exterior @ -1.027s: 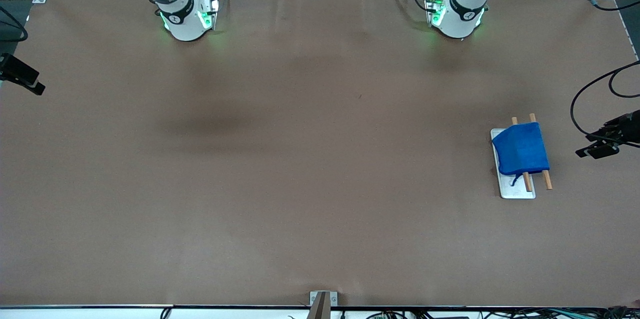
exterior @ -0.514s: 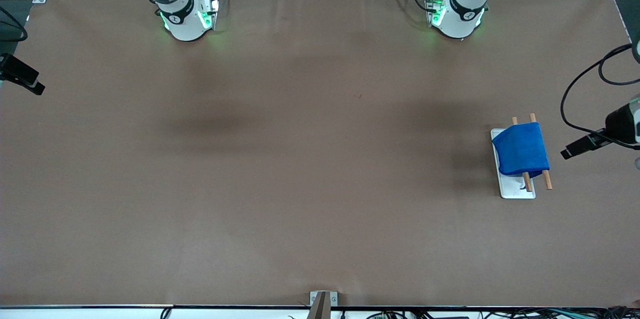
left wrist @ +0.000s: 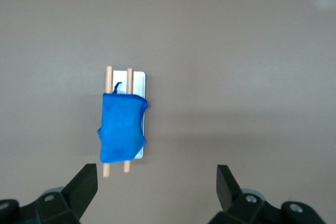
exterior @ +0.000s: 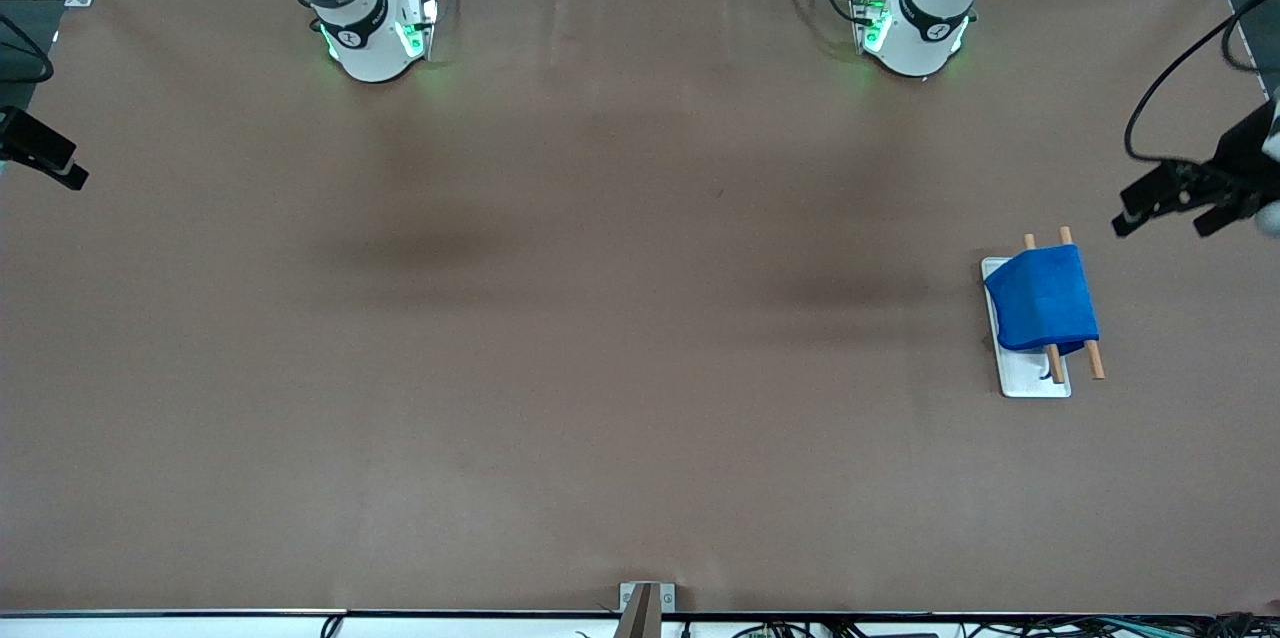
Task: Right arm passes towel to left arm to hang
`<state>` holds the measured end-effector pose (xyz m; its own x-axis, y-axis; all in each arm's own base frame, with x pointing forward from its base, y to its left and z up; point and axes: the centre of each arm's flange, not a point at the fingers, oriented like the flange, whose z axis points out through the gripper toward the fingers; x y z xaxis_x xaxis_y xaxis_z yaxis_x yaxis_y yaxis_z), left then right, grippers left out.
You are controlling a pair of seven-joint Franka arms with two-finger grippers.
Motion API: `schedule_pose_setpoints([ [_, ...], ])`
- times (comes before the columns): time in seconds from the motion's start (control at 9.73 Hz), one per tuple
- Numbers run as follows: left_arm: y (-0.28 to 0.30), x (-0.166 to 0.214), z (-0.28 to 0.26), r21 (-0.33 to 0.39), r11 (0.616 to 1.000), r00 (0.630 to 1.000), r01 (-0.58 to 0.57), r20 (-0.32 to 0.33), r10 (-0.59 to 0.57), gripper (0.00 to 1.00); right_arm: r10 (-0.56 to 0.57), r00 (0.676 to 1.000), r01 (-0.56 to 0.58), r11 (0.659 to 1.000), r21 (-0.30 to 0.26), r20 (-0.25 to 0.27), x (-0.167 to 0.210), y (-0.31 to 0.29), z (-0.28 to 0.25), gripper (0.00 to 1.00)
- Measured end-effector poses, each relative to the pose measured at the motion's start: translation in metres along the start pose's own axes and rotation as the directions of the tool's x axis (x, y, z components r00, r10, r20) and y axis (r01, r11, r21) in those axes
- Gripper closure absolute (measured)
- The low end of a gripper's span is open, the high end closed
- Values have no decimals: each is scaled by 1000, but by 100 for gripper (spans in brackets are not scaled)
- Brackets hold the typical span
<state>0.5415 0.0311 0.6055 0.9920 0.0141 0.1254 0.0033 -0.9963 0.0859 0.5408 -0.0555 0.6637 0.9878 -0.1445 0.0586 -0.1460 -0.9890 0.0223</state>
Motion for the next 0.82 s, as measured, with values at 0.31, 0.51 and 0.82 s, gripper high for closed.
schedule_pose_setpoints([
  [0.31, 7, -4, -35, 33, 999, 999, -29, 21, 28, 0, 1, 1000, -1, 1000, 0, 0, 0, 1, 0, 0],
  [0.51, 16, 7, -52, 41, 998, 997, -46, 59, 44, 0, 2, 1000, -2, 1000, 0, 0, 0, 1, 0, 0],
  [0.82, 24, 17, -47, 41, 998, 996, -41, 86, 37, 0, 3, 1000, -3, 1000, 0, 1, 0, 1, 0, 0],
])
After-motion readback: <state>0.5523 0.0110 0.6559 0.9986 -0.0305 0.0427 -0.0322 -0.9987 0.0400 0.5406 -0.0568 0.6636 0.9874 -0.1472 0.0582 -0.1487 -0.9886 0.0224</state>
